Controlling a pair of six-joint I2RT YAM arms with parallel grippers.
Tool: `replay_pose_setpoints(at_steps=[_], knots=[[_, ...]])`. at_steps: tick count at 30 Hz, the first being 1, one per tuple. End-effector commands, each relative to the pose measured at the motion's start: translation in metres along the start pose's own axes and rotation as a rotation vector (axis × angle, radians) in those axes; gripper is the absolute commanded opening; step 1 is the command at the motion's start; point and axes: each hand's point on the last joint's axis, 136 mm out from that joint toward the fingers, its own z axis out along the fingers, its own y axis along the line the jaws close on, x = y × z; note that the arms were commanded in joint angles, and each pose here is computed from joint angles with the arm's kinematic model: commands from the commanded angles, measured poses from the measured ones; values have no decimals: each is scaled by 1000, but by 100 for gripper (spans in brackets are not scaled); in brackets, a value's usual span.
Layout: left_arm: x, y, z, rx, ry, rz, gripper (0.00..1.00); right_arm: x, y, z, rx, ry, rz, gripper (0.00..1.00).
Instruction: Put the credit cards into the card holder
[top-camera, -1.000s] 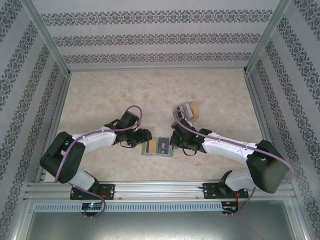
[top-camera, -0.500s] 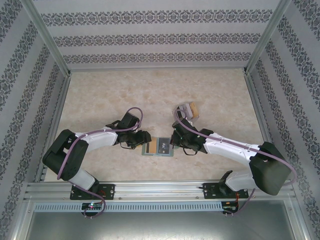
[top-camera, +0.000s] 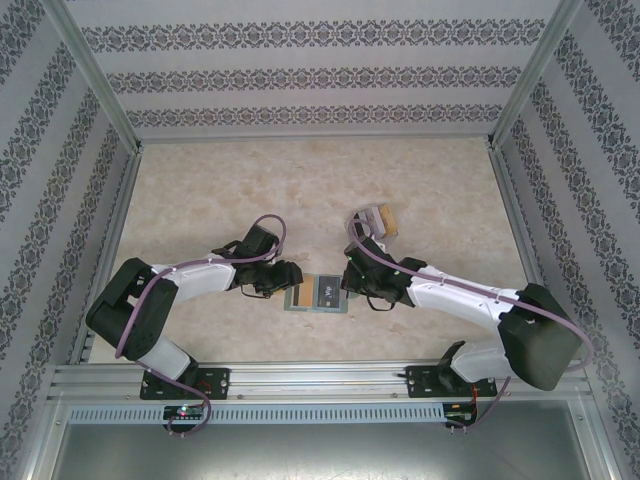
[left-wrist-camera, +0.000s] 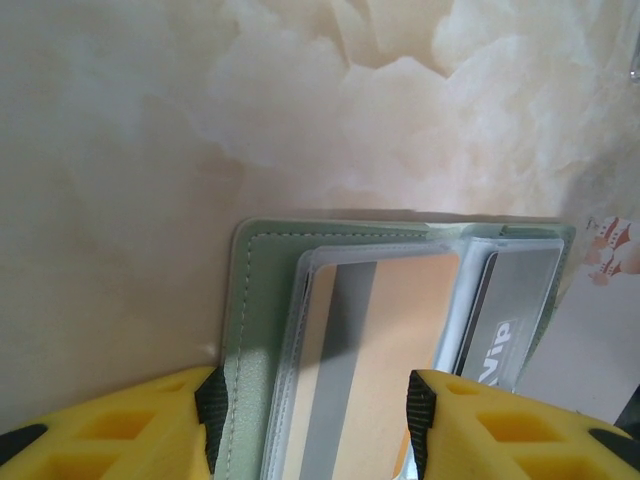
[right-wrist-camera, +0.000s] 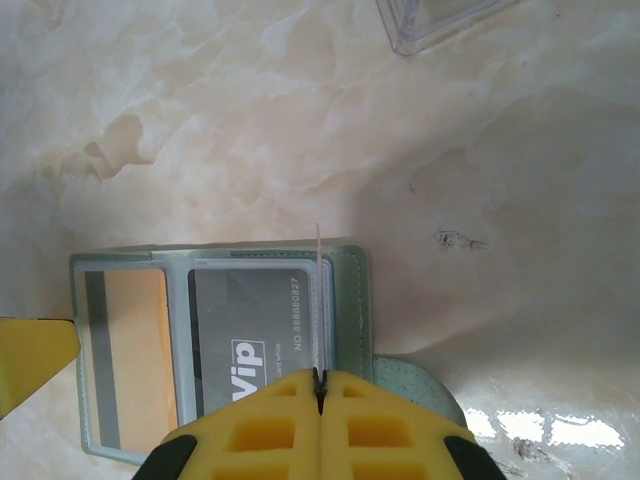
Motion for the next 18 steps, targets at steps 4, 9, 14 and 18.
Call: replay_pose_setpoints(at_steps=[4, 9, 14, 18], knots=[[4, 7, 5, -6, 22, -7, 53, 6, -4, 10, 38, 23, -40, 0], [4, 7, 4, -11, 22, -7, 53, 3, -3, 5, 49, 16, -63, 0], [4, 9, 5, -16, 17, -7, 52, -5, -1, -9, 36, -23, -64, 0], [4, 10, 6, -16, 22, -12, 52, -4, -6, -10, 46, -21, -64, 0]])
